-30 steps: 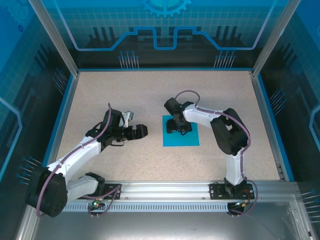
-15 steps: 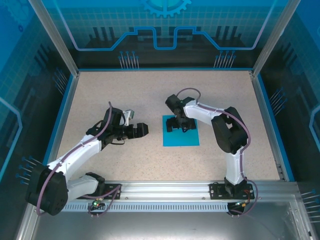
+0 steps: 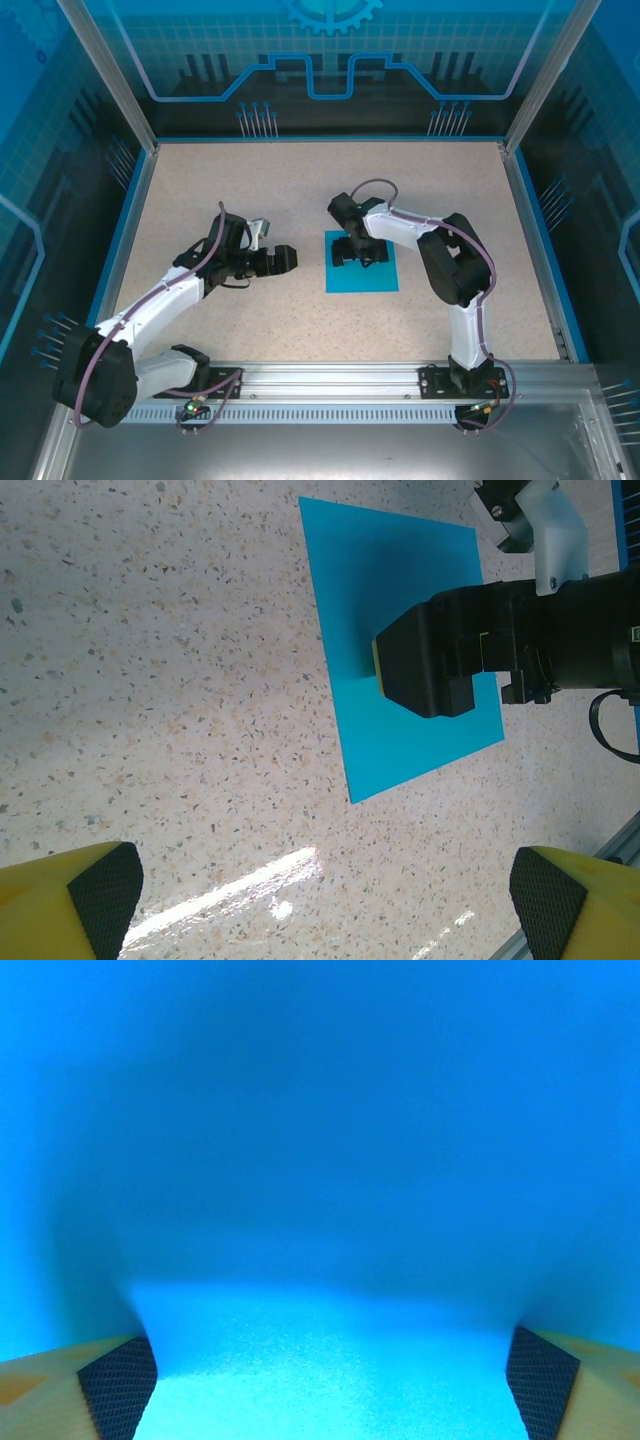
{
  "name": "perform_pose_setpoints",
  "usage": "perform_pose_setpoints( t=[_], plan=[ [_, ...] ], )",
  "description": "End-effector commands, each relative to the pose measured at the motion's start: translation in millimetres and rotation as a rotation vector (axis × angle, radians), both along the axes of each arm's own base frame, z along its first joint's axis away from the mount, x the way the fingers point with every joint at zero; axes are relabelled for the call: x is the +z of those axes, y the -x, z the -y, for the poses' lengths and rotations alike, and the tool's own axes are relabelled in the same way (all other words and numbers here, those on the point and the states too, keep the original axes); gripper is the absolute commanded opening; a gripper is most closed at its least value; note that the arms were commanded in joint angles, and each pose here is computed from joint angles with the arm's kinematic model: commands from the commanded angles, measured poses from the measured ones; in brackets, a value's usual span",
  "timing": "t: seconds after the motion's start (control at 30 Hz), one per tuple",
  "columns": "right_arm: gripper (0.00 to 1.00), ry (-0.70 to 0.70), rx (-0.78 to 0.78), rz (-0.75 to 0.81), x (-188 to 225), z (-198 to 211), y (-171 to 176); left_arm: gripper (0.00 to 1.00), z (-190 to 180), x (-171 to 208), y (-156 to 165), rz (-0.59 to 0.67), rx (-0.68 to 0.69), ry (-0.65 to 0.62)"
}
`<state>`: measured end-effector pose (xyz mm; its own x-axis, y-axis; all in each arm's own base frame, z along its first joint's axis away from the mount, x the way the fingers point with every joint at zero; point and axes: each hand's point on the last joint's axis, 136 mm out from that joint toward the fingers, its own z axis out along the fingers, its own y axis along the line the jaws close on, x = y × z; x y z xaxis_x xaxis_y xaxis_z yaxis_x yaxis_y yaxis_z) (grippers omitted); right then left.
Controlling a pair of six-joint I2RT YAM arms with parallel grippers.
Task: Fold a paper plane with a square sheet of paper (pick it up from the middle)
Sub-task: Fold the square sheet of paper in half at the center of the table.
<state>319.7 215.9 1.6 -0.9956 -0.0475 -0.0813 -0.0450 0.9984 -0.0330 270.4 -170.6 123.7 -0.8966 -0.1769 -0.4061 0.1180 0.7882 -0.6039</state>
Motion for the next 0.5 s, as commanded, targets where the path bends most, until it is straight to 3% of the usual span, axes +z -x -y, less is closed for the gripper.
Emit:
perform_pose_setpoints(
  t=[0.0, 0.23, 0.47],
  plan=[
    [0.90, 0.100, -0.024, -0.233, -84, 20, 58, 0.99, 3, 4, 1, 0.006, -0.027, -0.019],
    [0.76, 0.086, -0.033, -0.235, -85, 25, 58, 0.99, 2, 3, 3, 0.001, -0.028, -0.023],
    [0.76, 0.050, -0.005, -0.194, -67, 17, 47, 0.99, 3, 2, 2, 0.000, -0.028, -0.021]
  ],
)
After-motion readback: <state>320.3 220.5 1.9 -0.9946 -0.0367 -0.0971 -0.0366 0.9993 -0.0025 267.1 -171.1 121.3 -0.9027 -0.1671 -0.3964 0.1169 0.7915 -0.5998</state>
